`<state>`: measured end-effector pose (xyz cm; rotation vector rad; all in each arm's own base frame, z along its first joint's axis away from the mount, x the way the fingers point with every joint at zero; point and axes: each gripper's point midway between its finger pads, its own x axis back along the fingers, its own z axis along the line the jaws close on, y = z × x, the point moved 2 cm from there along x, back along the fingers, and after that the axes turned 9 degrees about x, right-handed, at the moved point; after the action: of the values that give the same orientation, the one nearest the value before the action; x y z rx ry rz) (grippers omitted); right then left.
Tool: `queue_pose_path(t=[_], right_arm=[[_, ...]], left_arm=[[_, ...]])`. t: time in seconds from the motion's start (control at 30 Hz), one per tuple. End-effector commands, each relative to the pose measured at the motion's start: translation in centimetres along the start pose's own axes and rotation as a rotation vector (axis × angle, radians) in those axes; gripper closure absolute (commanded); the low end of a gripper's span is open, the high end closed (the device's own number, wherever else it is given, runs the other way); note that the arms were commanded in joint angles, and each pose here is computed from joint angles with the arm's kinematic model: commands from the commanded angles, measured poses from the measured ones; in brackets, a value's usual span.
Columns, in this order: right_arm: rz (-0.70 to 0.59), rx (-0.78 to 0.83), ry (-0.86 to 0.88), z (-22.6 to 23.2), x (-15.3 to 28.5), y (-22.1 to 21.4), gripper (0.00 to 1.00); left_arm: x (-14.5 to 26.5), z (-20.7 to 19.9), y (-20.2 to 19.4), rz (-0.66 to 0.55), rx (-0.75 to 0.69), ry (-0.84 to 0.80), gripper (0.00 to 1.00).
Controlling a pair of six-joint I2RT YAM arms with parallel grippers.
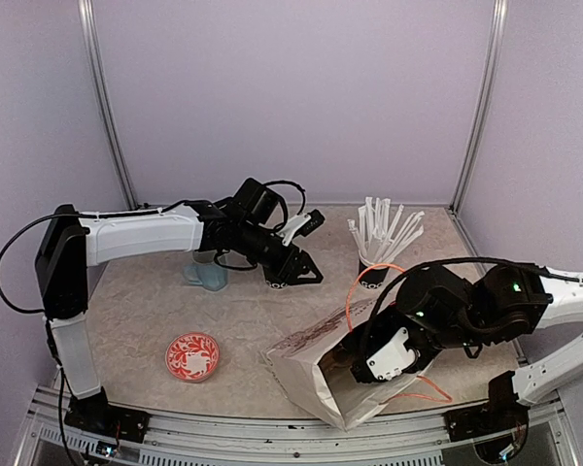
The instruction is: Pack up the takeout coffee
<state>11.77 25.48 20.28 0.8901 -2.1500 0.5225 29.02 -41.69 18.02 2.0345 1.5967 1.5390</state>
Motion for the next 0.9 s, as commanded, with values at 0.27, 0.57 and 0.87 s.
queue_pose_path(t=[0.27, 0.57, 0.87], right_arm=[[-0.044, 0.015, -0.080, -0.9, -0.4, 1.0, 0.54], [-0.029, -0.010, -0.030, -0.5, -1.7, 0.7, 0.53], [-0.006, -0.029, -0.005, -0.8, -2.7, 0.3, 0.53]], left_arm=[[-0.8, -0.2, -0.2, 0.029, -0.009, -0.032, 0.47], [-0.8, -0.1, -0.4, 0.034, -0.007, -0.037, 0.47], [-0.7, 0.0, -0.7, 0.030, 0.001, -0.044, 0.48]])
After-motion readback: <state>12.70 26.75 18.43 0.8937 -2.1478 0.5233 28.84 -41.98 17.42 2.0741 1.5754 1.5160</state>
